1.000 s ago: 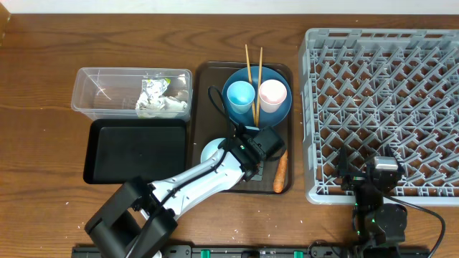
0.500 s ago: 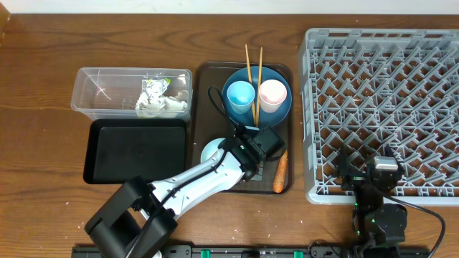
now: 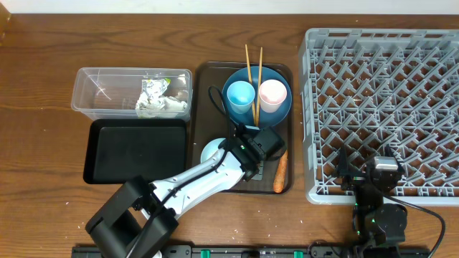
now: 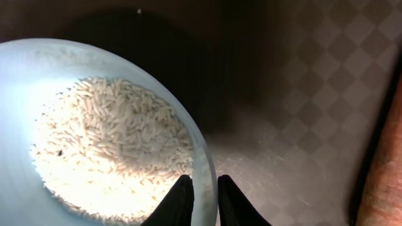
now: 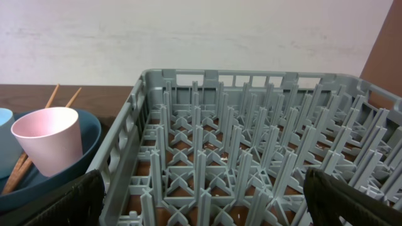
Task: Sort waste into correct bins and load items into the dishwasher rack
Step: 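Lower the left gripper and pinch the rim of the rice plate, then lift the rice plate and carry it left over the black tray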
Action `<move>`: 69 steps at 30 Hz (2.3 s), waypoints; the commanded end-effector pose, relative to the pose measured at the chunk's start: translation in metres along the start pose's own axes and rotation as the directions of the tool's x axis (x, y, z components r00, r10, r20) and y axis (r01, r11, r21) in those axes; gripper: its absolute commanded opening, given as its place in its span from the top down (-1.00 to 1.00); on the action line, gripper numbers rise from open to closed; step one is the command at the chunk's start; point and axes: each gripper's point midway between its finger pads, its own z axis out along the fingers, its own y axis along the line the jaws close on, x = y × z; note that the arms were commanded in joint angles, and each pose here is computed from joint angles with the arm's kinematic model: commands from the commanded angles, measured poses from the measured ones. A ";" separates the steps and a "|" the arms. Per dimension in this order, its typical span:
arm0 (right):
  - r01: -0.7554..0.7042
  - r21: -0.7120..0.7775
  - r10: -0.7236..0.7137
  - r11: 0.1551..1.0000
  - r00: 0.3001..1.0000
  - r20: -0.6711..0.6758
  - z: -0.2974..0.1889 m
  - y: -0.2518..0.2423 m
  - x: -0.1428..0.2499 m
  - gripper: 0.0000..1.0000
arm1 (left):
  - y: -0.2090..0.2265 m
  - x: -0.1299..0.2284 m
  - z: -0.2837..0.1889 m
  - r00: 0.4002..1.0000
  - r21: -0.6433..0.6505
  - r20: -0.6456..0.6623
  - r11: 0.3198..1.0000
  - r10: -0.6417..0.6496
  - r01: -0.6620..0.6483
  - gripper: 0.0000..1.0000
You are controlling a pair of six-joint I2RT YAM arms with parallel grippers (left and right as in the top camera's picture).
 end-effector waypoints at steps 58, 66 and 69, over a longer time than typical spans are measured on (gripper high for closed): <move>-0.007 0.014 0.007 1.000 1.000 -0.004 0.000 -0.003 0.001 -0.99 | 0.020 0.003 -0.024 0.993 -0.045 0.026 0.992 0.116 -0.114 0.88; -0.007 0.014 0.007 1.000 1.000 -0.004 0.000 -0.003 0.001 -0.99 | 0.037 -0.011 -0.067 0.988 -0.003 0.110 0.994 0.111 -0.111 0.88; -0.007 0.014 0.007 1.000 1.000 -0.004 0.000 -0.003 0.001 -0.98 | 0.056 -0.018 -0.082 0.987 -0.004 0.136 0.997 0.082 -0.082 0.88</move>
